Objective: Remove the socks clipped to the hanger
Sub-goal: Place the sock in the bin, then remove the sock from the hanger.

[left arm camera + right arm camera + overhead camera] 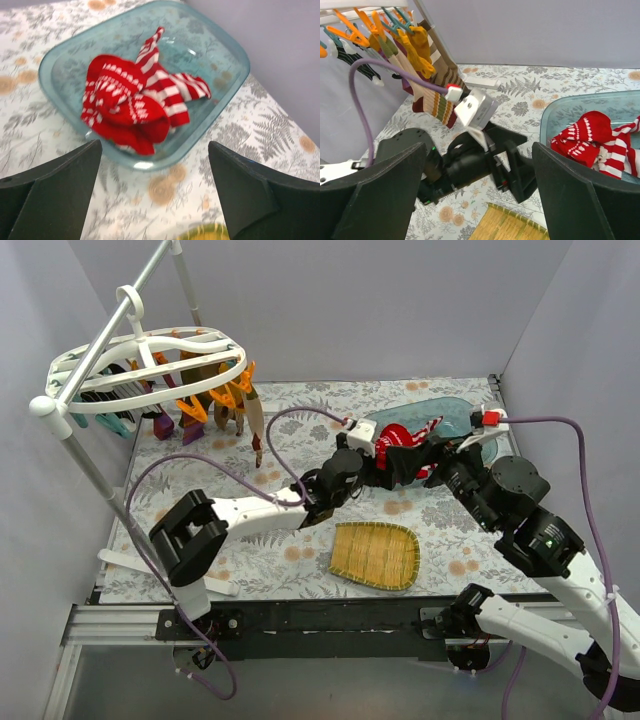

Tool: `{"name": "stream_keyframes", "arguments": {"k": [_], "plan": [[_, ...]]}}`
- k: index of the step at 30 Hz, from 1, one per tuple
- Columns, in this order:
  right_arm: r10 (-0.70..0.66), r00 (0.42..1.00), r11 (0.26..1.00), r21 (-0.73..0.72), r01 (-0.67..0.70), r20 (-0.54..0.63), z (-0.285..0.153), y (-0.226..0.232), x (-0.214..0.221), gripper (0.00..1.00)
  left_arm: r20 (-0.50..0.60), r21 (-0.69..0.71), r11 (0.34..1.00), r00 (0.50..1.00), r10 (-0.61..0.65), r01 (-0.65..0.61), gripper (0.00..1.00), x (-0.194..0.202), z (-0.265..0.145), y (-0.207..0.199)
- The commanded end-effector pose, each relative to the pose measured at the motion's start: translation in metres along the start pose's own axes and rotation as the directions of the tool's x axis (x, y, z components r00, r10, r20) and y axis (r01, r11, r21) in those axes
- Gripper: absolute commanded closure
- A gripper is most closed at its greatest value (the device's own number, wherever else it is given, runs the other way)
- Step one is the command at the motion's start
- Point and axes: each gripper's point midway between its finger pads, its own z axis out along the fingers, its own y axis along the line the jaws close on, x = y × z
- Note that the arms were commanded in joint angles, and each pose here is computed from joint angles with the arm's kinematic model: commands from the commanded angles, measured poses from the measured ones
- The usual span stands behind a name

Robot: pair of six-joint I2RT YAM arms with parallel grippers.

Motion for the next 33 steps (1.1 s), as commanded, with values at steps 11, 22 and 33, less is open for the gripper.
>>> {"name": "stream_keyframes", "arguments": {"k": [11,22,33], "plan": [[-0.003,1.0,0.974,-0.226,-0.004,-0.03,0.078,0.06,0.023,0.05,-0.082,-0.193,0.962,0.974,-0.212,0.193,0.13,0.05,-0.159,0.076],[-0.058,0.993,0.915,-0.404,0.01,-0.107,0.164,0.119,0.076,0.08,-0.102,-0.37,0.901,0.954,-0.284,0.228,0.12,0.087,-0.228,0.13],[-0.097,0.994,0.931,-0.359,0.071,-0.054,0.233,0.146,0.126,0.1,-0.079,-0.535,0.808,0.938,-0.336,0.244,0.09,0.097,-0.252,0.161]]}}
